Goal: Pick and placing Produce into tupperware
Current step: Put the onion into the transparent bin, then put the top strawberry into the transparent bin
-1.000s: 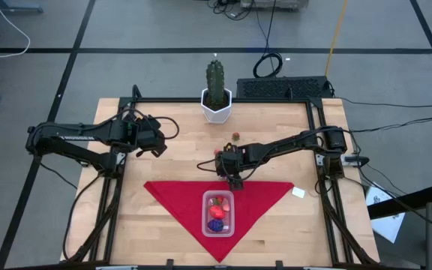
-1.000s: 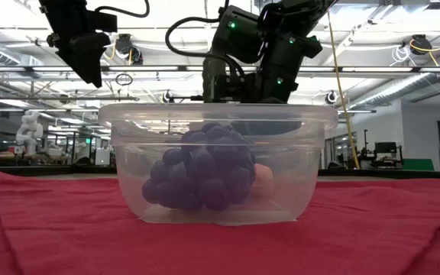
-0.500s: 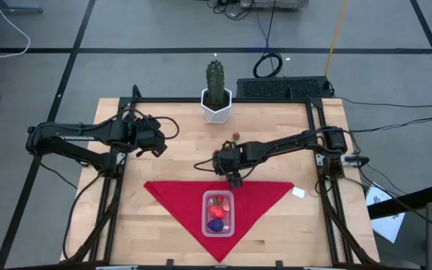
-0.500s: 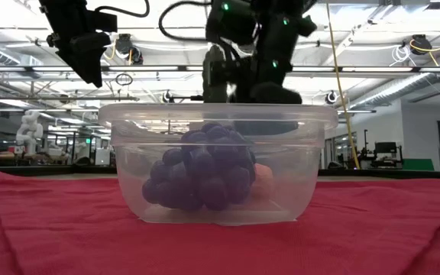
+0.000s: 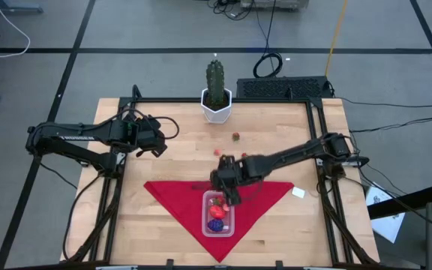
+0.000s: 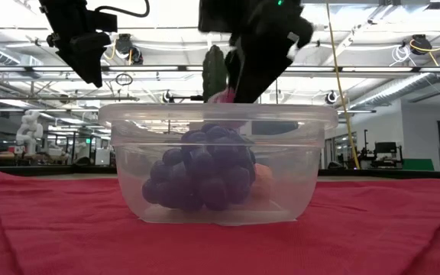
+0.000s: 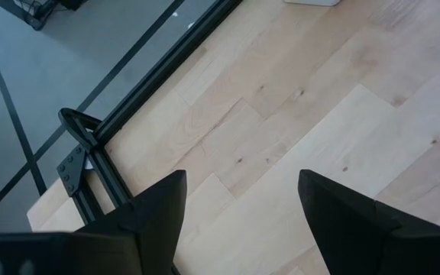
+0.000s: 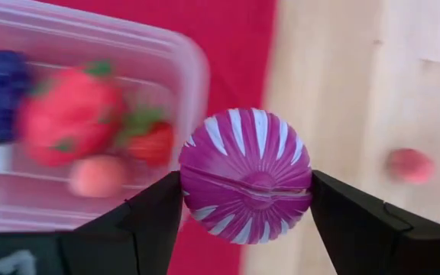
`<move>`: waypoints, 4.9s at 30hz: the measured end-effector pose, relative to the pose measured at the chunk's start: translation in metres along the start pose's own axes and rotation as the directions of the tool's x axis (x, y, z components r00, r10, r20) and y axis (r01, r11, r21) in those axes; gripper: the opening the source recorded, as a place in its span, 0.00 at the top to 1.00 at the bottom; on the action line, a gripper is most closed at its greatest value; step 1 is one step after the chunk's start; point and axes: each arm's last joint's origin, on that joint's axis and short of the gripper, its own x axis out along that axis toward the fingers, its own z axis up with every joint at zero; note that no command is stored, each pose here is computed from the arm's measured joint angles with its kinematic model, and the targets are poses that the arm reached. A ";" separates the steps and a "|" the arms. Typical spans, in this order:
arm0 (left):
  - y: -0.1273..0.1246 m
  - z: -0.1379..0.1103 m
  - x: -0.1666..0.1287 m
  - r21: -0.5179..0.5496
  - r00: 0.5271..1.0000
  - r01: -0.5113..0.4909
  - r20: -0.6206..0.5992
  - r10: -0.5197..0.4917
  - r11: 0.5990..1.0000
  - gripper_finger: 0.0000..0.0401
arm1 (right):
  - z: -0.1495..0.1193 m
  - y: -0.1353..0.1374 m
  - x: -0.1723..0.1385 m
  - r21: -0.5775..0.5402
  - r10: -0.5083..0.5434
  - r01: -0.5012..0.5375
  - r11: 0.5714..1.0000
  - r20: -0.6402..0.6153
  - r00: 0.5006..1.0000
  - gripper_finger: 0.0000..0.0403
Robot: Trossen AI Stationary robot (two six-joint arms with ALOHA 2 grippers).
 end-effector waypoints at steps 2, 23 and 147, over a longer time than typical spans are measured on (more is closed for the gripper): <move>0.000 0.000 0.000 0.000 1.000 0.000 0.000 0.000 1.000 0.36 | 0.000 0.016 -0.002 -0.002 0.016 -0.016 1.000 0.008 1.000 0.36; 0.000 0.000 0.000 -0.005 1.000 0.002 0.000 -0.002 1.000 0.36 | 0.005 0.092 0.002 0.126 0.186 -0.201 0.971 0.119 0.975 0.36; -0.002 0.005 0.000 -0.016 0.998 -0.003 0.064 0.004 1.000 0.36 | -0.066 -0.192 0.014 0.745 -0.016 0.125 0.655 -0.152 0.988 0.23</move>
